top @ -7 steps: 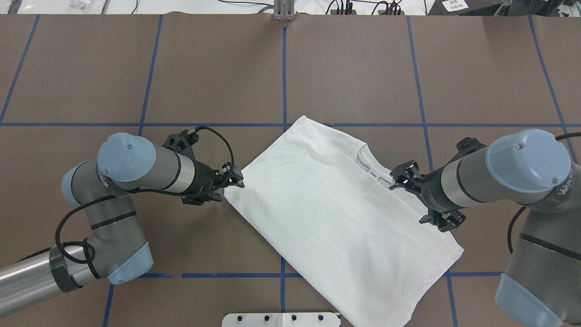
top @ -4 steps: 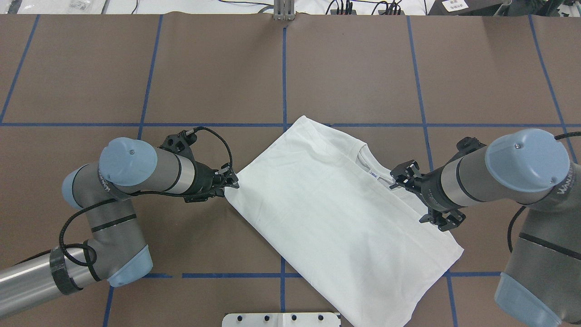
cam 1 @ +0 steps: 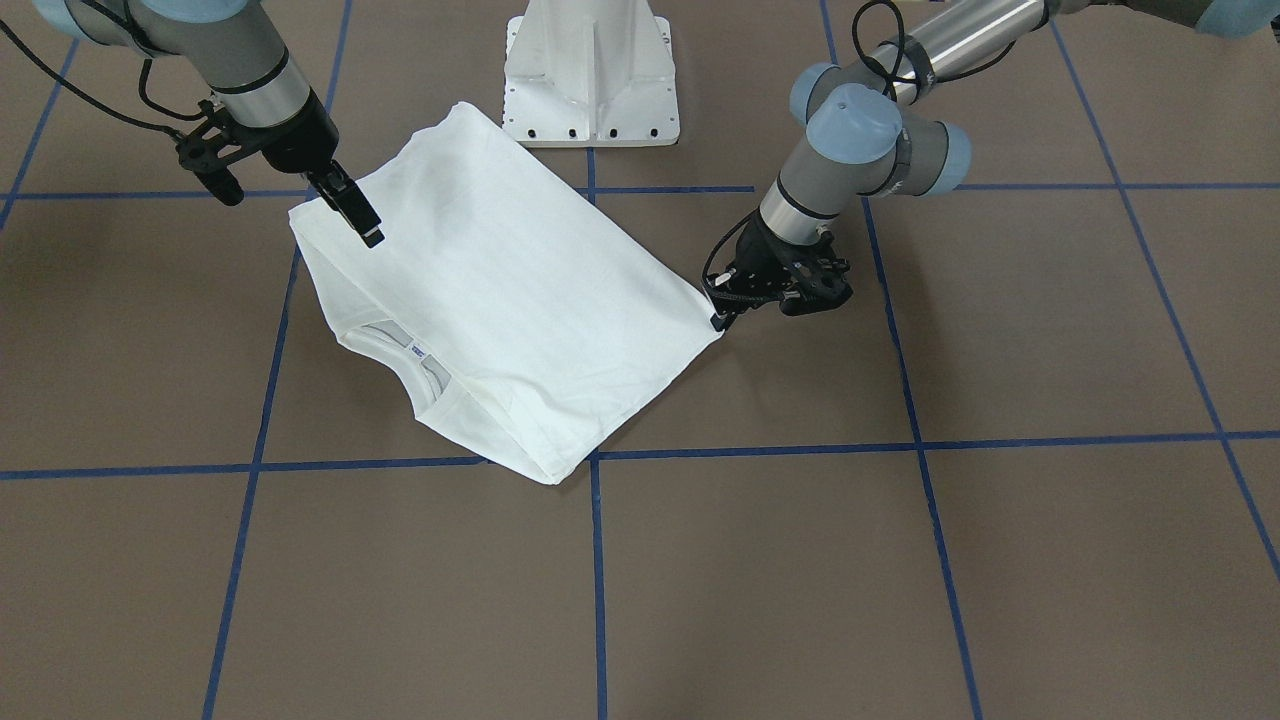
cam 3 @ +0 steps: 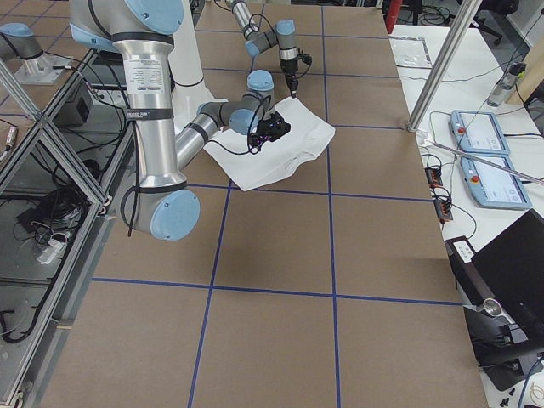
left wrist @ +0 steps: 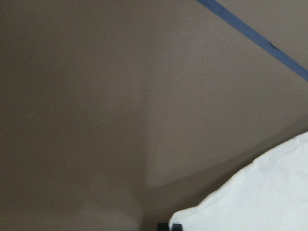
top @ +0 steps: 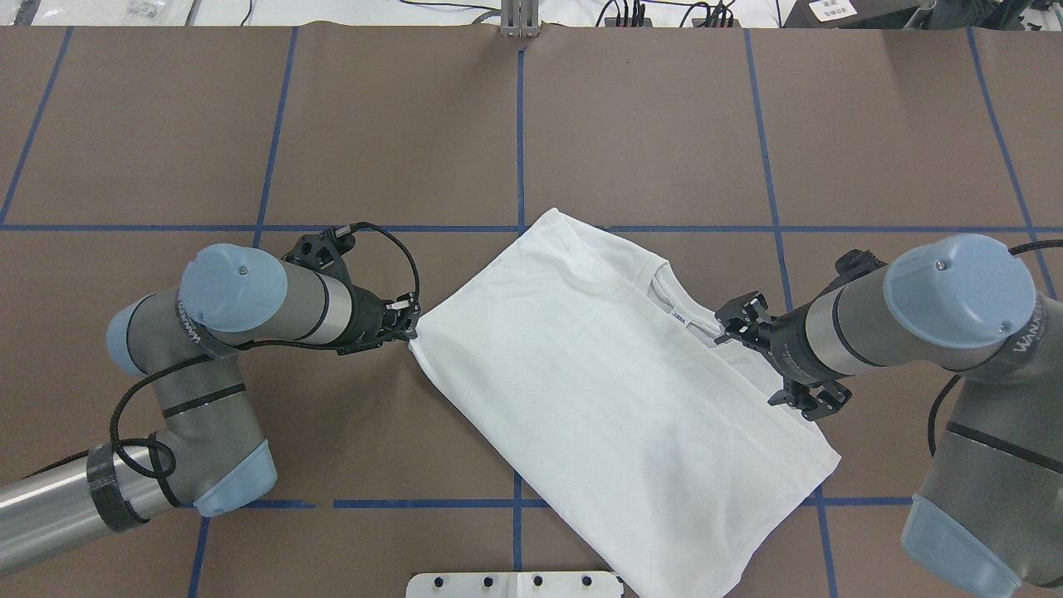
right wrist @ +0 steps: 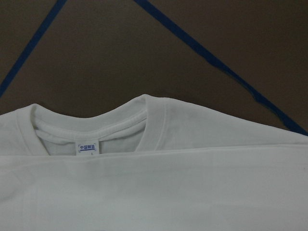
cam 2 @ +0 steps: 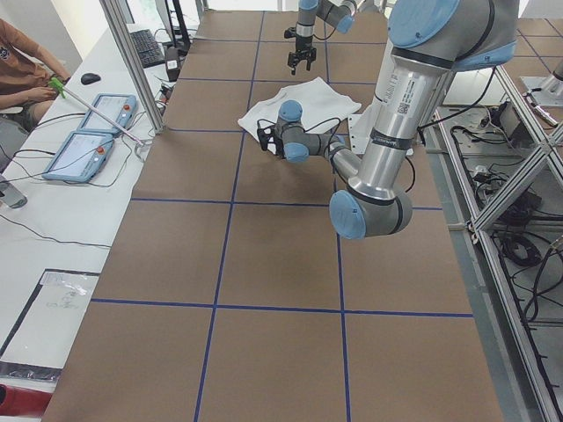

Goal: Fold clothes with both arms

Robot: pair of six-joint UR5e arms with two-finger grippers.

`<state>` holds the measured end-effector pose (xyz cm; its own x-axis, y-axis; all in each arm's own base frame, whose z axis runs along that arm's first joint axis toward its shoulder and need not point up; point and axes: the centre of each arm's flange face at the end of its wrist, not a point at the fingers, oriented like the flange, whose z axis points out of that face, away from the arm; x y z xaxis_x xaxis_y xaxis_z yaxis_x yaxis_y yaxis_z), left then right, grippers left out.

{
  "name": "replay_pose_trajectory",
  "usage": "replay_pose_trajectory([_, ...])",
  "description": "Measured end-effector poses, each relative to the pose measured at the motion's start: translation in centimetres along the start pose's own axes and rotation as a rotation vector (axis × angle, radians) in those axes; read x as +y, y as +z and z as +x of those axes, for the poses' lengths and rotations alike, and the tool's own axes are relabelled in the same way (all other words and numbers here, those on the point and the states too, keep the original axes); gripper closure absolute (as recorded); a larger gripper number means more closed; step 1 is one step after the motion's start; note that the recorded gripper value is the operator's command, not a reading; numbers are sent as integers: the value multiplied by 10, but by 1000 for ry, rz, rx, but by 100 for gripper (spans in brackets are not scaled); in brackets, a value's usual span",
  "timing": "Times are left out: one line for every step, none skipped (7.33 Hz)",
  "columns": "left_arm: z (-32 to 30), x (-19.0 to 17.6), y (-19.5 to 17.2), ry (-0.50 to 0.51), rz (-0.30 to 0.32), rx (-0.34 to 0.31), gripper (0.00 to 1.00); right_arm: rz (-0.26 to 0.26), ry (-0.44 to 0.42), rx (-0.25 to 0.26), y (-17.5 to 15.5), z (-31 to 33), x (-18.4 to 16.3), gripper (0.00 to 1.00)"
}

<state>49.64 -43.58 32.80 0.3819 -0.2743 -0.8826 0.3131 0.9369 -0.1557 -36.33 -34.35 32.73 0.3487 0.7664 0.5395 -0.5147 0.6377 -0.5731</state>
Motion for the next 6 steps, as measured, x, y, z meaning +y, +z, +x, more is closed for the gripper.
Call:
replay_pose_trajectory([-2,-26,-6,70,47,-14,100,1,1,1,1,0,-1,0])
replay_pose_trajectory([2,-56,-10,117,108,-24,100,5,3,5,4,0,-2,0])
replay_pose_trajectory([19,-98,-8,126,181,-32,100,17,5,4,6,-1,-4,0])
replay_pose_trajectory([43,-149,-3,112,248,-29,100,31,6,-4,8,-2,-5,0])
replay_pose_trajectory([65,-201,5,98,302,-10,100,39,6,-13,7,-5,-5,0])
replay_pose_trajectory([82,-244,16,90,341,9,43,47,6,-25,7,-10,-4,0])
